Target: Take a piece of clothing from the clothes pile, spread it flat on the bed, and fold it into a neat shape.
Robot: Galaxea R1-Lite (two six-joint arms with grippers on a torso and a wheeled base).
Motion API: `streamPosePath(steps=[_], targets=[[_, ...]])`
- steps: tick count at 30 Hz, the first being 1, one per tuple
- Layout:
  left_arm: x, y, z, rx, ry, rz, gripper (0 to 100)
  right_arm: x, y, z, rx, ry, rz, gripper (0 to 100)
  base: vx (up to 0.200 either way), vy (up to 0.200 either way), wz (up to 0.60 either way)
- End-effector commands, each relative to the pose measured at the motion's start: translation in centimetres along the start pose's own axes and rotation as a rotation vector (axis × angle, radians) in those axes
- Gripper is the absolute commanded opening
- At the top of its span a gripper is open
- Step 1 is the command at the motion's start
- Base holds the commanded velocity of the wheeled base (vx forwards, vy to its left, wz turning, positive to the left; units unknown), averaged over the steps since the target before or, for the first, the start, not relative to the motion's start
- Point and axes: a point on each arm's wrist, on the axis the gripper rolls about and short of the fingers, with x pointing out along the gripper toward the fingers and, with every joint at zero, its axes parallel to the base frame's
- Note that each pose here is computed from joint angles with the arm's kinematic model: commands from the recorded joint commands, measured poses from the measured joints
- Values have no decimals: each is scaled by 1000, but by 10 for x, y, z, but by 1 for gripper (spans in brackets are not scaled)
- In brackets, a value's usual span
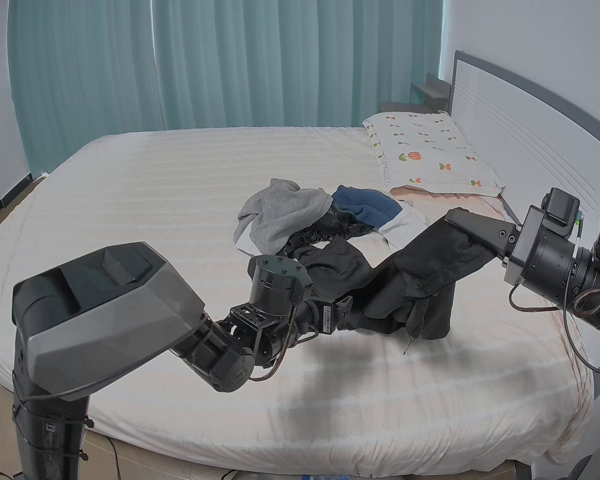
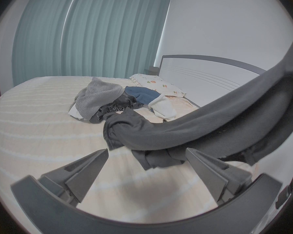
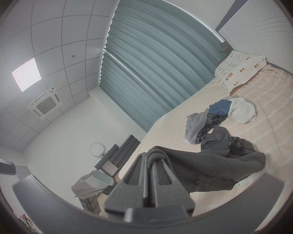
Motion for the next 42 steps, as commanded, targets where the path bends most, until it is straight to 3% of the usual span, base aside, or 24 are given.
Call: streamPosePath(steps=[1,13,23,24,29,34,36,37,39,42], targets=[[25,1,-15,-1,11,19,100,-4,7,5,-16,-22,29,0,0,0,0],[66,23,-20,-72,-41,87,100,-14,24,22,-56,-117,115,0,0,0,0],[97,41,-28,-111,-63,122,100,-9,15,19,-43,-106,84,0,0,0,0],[97,42,-26,-128,-68,122,0,-9,13,19,-43,-109,78,0,0,0,0],[94,43,-16,-228,-74,128,0,-6,3,17,-37,-99,38,0,0,0,0],[56,45,25,-317,-128,149,0,0,-10,10,-26,-66,-12,0,0,0,0],[50,43,29,-326,-130,147,0,1,-12,9,-24,-63,-17,0,0,0,0],[14,37,46,-347,-107,146,0,6,-23,1,-17,-31,-59,0,0,0,0],[-11,32,57,-354,-78,149,0,12,-32,-5,-6,-2,-89,0,0,0,0],[-50,24,86,-453,-90,132,0,26,-48,-15,12,32,-147,0,0,0,0]])
